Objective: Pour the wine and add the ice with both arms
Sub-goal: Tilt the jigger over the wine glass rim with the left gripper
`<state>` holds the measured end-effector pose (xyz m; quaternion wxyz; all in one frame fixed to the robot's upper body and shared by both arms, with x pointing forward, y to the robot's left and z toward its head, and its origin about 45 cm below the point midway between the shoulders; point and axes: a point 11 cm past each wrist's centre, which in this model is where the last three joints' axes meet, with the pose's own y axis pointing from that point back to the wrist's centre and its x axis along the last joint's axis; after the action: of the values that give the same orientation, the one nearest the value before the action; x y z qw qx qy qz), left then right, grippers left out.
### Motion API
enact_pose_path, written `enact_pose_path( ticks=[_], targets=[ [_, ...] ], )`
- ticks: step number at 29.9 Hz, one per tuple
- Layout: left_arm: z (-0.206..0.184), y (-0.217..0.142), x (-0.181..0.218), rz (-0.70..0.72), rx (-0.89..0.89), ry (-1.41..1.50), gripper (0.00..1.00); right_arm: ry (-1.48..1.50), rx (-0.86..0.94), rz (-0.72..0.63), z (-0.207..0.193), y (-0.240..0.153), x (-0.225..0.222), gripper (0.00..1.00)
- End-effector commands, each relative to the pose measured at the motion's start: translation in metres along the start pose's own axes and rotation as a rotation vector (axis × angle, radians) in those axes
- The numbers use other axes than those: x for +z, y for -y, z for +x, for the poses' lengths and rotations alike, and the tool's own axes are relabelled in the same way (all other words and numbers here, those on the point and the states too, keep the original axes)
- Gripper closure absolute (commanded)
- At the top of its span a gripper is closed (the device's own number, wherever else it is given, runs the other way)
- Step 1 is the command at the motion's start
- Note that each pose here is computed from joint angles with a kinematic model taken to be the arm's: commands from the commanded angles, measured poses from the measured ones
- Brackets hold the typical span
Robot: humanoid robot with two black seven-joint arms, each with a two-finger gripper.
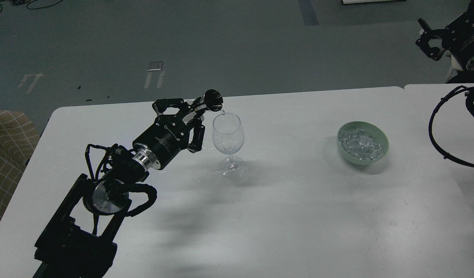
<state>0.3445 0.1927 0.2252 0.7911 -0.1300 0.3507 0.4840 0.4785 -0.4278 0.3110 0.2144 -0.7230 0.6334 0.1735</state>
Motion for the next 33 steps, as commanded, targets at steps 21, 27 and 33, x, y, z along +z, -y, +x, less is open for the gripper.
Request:
enact_pose_path(
  ticks=[21,27,33],
  targets=[
    [-0.0046,0.0051,0.0027,0.0,-0.049,0.158,1.0,-0.013,0.007,0.011,0.0043,-0.0026,-0.0095,0.0],
    [-0.0024,0.0065,0.0045,-0.005,-0.035,0.235,1.0,-0.016,0.009,0.01,0.0055,-0.0034,-0.0102,0.0],
    [-0.0027,0.0086,0.0052,0.0,-0.05,0.254,1.0,-0.016,0.008,0.012,0.0051,-0.0032,-0.0105,0.0]
  ],
)
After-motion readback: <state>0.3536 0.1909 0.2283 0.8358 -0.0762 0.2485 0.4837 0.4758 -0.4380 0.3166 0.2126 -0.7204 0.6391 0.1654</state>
